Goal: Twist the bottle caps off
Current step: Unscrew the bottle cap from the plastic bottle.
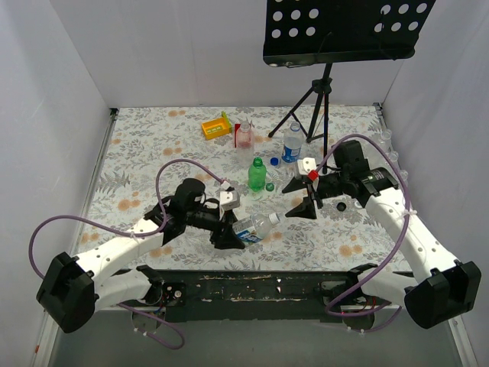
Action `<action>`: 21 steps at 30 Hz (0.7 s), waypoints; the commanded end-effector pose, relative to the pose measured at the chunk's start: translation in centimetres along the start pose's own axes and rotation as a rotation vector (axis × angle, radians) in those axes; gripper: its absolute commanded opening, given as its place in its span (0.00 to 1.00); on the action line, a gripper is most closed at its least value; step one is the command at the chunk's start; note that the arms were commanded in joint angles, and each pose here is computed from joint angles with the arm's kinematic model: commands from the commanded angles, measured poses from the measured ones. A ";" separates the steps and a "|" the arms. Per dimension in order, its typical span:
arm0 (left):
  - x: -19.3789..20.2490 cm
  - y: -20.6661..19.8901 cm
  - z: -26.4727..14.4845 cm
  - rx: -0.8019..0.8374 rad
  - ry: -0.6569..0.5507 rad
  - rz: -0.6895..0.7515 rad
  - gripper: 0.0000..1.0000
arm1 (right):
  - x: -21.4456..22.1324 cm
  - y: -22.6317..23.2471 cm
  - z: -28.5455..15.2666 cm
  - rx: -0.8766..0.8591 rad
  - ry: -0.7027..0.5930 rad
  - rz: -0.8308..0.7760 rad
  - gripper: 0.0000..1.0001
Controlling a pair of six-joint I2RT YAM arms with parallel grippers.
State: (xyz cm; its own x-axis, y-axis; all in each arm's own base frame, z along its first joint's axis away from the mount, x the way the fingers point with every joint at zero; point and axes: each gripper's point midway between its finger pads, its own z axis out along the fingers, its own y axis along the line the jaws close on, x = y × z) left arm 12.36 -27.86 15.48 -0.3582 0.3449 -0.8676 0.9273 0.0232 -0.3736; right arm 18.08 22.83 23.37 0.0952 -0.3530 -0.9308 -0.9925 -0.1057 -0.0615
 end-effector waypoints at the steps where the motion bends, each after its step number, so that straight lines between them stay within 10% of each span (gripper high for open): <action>1: -1.2 -0.5 -0.6 -0.012 -0.012 0.059 0.00 | -0.9 0.0 -0.9 0.040 -0.051 0.002 0.77; 21: -2.0 0.2 -1.6 -0.121 -0.016 0.110 0.00 | 0.3 0.3 -2.7 0.111 -0.113 0.145 0.81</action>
State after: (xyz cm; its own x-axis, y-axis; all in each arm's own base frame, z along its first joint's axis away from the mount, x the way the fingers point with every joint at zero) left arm 12.83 -26.81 15.38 -0.3304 0.3638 -0.8709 0.9433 0.0967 -0.3175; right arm 18.29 20.17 23.51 -0.0374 -0.2688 -0.9625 -0.9988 0.0401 0.0276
